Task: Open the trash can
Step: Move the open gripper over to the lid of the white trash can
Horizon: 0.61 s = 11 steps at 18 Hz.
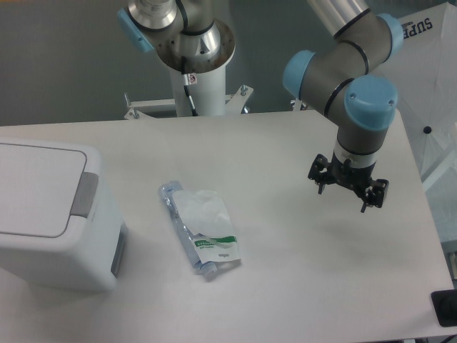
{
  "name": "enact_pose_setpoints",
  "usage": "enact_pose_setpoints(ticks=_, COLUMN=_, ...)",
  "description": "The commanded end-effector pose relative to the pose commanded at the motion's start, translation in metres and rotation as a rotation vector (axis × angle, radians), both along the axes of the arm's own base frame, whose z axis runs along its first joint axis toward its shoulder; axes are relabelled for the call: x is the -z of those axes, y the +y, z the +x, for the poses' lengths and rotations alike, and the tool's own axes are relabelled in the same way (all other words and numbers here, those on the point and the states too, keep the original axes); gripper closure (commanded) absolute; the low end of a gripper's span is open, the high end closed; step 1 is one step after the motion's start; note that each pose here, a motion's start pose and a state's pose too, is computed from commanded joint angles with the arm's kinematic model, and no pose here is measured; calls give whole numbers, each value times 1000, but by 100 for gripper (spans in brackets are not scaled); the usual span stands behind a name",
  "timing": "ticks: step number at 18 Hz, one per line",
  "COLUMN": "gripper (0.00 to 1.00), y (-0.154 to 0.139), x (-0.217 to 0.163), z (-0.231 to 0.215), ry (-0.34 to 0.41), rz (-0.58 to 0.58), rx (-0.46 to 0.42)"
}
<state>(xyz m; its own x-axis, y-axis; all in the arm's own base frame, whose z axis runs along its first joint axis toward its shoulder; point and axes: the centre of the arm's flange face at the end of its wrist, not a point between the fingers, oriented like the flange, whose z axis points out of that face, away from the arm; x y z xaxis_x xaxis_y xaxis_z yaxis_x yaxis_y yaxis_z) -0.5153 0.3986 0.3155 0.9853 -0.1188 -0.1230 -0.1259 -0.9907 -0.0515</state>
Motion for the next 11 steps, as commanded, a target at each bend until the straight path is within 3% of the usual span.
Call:
enact_pose_setpoints(ticks=7, gripper=0, y=47, x=-19, z=41, ry=8, rz=46, rx=-98)
enact_pose_setpoints(ticks=11, gripper=0, y=67, x=-31, z=68, ry=-2, rz=87, rx=-211)
